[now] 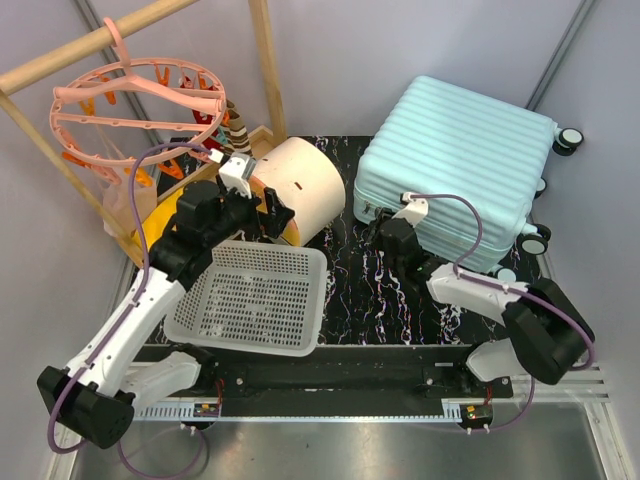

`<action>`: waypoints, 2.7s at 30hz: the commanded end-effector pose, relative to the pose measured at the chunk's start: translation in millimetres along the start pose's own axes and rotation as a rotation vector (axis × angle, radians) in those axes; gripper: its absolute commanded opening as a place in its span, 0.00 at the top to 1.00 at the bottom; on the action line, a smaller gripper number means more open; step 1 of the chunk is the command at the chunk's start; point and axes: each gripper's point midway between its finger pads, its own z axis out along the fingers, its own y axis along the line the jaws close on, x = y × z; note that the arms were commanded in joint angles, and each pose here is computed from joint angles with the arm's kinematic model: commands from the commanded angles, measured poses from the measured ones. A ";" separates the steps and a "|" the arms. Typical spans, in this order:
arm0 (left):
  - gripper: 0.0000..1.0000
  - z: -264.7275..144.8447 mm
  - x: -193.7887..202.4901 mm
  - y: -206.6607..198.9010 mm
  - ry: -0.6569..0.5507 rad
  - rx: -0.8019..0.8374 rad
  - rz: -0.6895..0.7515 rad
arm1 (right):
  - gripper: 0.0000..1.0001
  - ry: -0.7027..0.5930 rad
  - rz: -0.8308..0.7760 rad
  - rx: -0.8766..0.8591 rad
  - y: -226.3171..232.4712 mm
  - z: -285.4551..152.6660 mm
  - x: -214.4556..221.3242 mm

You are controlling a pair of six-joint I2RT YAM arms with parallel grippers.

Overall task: Open, take out, and arrange the luggage
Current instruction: Adjust the luggage at the center of the board.

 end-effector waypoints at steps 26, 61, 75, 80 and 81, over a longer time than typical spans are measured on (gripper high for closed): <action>0.01 -7.9 6.7 9.5 -0.030 -0.006 0.050 | 0.55 -0.169 -0.118 0.045 -1.6 65.2 -21.7; 0.01 -5.3 11.4 4.4 -0.019 0.028 0.034 | 1.00 -0.260 -0.121 0.184 -19.9 72.5 -50.2; 0.01 -0.4 21.3 -11.7 0.002 0.070 0.046 | 1.00 -0.161 -0.136 0.115 -56.7 -6.3 -34.2; 0.02 4.5 33.9 -35.1 0.033 0.101 0.060 | 1.00 -0.119 -0.140 0.041 -50.5 -25.6 -30.9; 0.03 8.4 38.7 -36.2 0.043 0.092 0.050 | 1.00 -0.107 -0.147 0.004 -45.9 -31.1 -28.6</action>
